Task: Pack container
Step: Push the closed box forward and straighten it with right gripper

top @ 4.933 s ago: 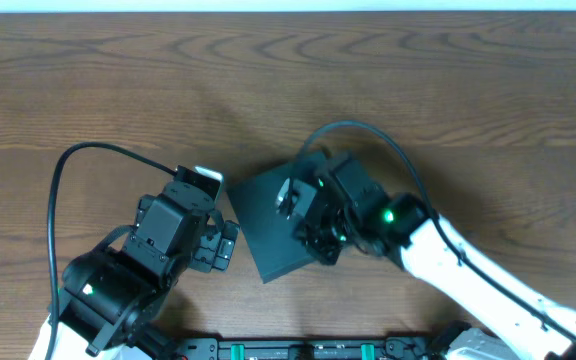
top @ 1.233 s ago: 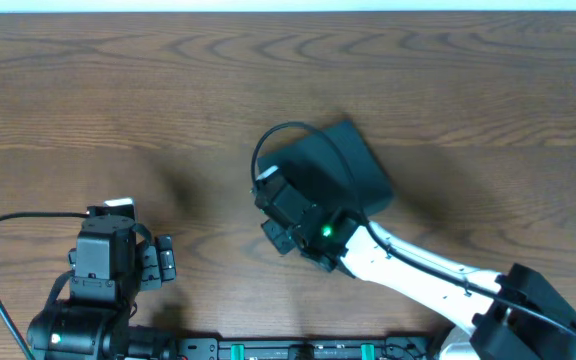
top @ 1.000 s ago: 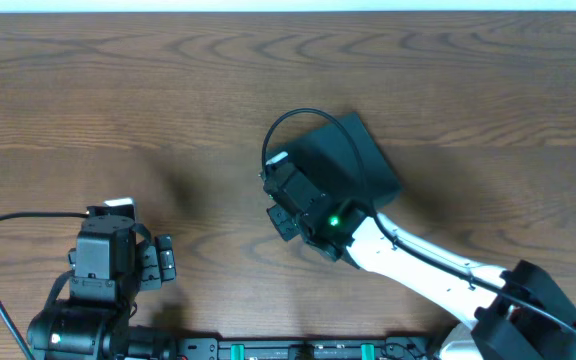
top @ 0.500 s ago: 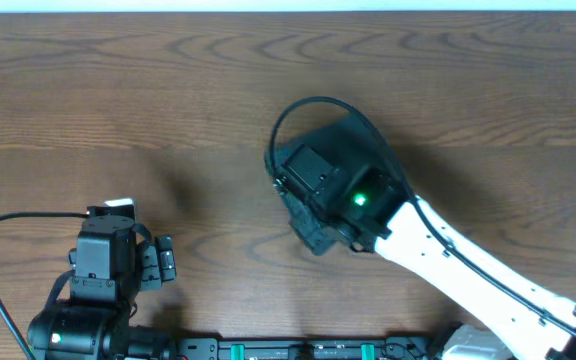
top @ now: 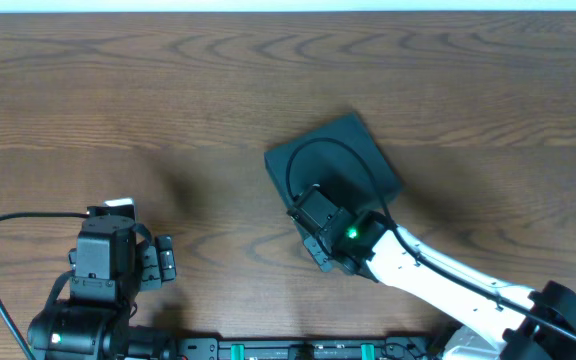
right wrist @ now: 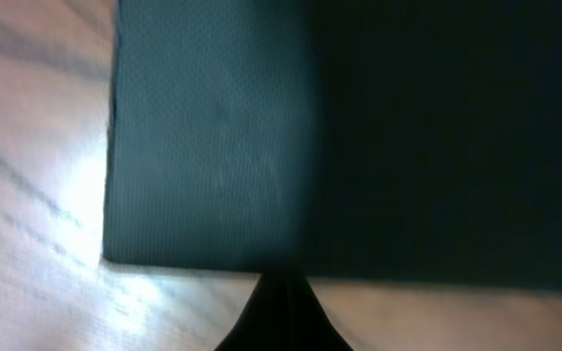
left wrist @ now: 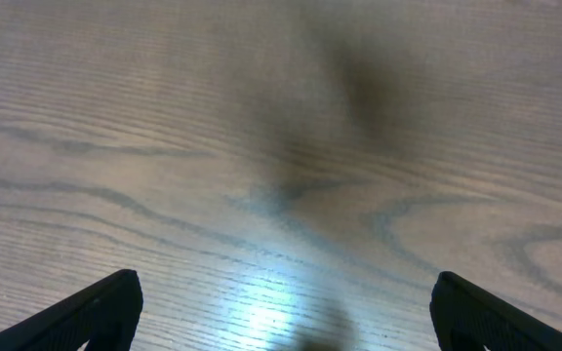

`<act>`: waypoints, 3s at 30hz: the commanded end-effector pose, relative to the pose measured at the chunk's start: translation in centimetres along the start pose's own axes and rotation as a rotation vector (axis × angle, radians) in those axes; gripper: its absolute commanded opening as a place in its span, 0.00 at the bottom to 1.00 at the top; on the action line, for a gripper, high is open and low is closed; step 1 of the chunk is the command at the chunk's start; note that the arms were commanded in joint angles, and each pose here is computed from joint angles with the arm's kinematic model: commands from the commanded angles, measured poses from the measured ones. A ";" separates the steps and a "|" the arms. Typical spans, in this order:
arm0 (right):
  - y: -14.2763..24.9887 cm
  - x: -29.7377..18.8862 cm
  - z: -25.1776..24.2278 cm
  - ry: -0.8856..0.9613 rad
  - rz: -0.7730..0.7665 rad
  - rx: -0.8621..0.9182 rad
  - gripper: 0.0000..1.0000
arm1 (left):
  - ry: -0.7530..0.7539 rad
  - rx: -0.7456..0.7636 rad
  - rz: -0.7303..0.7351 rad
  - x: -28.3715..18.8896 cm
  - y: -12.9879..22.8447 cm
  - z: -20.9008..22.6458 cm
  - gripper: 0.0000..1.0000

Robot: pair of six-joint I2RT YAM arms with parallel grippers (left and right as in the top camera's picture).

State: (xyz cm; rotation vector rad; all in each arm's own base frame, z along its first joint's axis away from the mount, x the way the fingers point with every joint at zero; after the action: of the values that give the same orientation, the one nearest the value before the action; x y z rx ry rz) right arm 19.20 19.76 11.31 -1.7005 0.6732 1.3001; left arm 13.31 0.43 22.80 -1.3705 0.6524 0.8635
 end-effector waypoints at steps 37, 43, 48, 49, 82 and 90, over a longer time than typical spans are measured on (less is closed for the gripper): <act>-3.5 -0.8 -5.6 0.122 0.004 0.225 0.01 | -0.007 0.009 0.001 0.0 0.1 0.1 0.95; -4.4 0.5 -5.5 0.094 -0.061 0.233 0.01 | -0.007 0.009 0.001 0.0 0.1 0.1 0.95; -5.5 1.5 -5.0 0.070 -0.099 0.231 0.01 | -0.007 0.009 0.001 0.0 0.1 0.1 0.95; -5.7 1.7 -4.9 0.058 -0.105 0.221 0.01 | -0.007 0.009 0.001 0.0 0.1 0.1 0.95; -10.0 2.0 -5.0 0.004 -0.256 0.229 0.01 | -0.007 0.009 0.001 0.0 0.1 0.1 0.95; -9.3 -4.0 -6.4 0.015 -0.312 0.276 0.01 | -0.007 0.009 0.001 0.0 0.1 0.1 0.95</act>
State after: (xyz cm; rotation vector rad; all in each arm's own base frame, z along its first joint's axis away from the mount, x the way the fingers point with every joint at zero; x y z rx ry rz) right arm 28.16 18.95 14.72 -1.5459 0.6166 1.0339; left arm 13.32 0.43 22.81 -1.3710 0.6517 0.8632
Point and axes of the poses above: each gripper's point midway between its finger pads, its own x axis out along the fingers, its own z axis along the line the jaws close on, y = z × x, the point moved 7 cm from there along -x, back along the fingers, and after that the axes turned 4 degrees about x, right-handed, at the moved point
